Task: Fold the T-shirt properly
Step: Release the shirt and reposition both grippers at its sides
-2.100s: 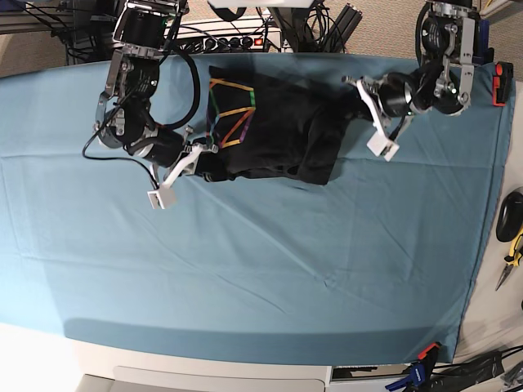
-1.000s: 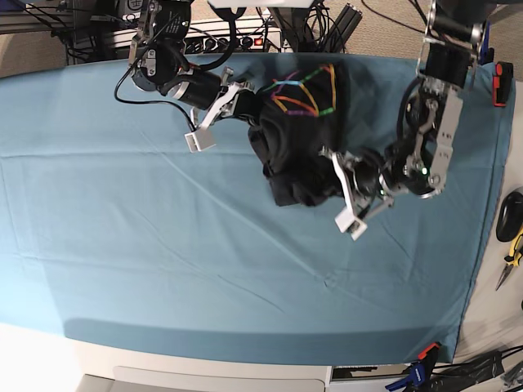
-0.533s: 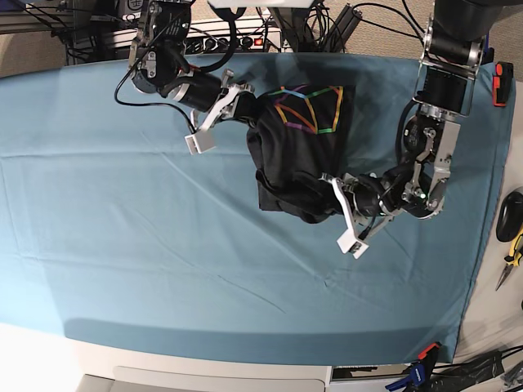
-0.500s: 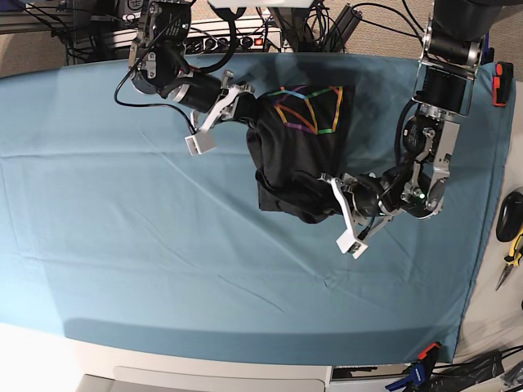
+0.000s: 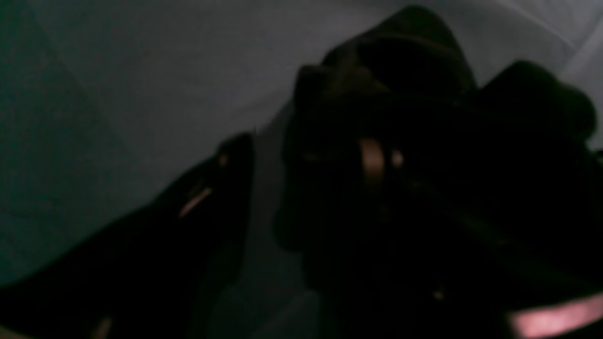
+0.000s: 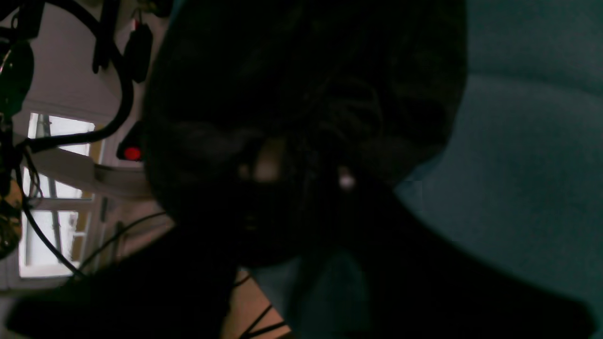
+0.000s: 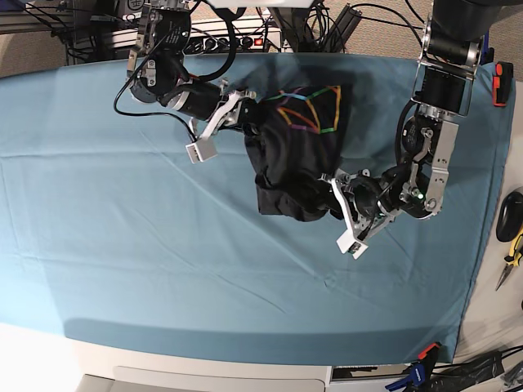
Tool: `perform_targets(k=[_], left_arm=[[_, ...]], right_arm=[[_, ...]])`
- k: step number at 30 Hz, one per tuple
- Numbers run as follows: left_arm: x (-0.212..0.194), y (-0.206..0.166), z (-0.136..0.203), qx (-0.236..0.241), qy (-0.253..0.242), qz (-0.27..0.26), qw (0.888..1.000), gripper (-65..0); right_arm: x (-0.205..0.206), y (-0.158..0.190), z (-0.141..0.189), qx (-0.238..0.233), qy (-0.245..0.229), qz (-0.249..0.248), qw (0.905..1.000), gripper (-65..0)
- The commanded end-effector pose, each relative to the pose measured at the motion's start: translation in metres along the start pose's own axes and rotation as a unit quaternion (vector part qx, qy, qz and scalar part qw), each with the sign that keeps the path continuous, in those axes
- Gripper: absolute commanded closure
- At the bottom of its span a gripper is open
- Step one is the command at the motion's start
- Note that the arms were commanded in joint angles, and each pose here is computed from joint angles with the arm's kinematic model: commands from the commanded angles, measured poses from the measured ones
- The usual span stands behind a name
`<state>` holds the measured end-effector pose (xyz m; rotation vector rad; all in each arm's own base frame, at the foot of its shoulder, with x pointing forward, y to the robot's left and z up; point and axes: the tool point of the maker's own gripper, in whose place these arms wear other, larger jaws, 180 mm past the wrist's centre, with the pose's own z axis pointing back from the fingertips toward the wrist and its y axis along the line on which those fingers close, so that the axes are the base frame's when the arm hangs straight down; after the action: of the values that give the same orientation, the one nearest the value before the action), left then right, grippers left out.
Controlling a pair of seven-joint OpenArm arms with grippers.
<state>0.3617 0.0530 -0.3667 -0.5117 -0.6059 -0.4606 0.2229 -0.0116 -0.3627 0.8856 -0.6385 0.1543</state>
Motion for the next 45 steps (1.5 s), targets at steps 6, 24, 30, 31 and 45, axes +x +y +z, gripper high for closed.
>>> perform_targets(k=[6, 24, 30, 31, 45], left_arm=[[0.023, 0.007, 0.018, 0.008, -0.021, -0.014, 1.0, -31.8], [0.062, 0.07, 0.087, 0.088, -0.11, 0.01, 0.99, -31.8], [0.05, 0.07, 0.083, 0.088, -0.099, 0.014, 0.991, -31.8], [0.048, 0.07, 0.082, 0.087, -0.097, 0.016, 0.991, -31.8], [0.029, 0.069, 0.077, 0.086, -0.082, 0.024, 0.993, -31.8]], right_arm=[[0.034, -0.005, 0.027, -0.031, -0.054, 0.045, 0.9971, -21.6], [0.111, -0.067, 0.049, -0.058, -0.129, 0.02, 0.9897, -22.4], [0.132, -0.039, 0.022, 0.088, -0.137, -0.015, 0.9865, -23.6], [0.138, -0.033, 0.02, 0.107, -0.144, -0.017, 0.9836, -23.6], [0.101, 0.008, -0.038, 0.134, -0.002, 0.055, 0.9895, -23.6]])
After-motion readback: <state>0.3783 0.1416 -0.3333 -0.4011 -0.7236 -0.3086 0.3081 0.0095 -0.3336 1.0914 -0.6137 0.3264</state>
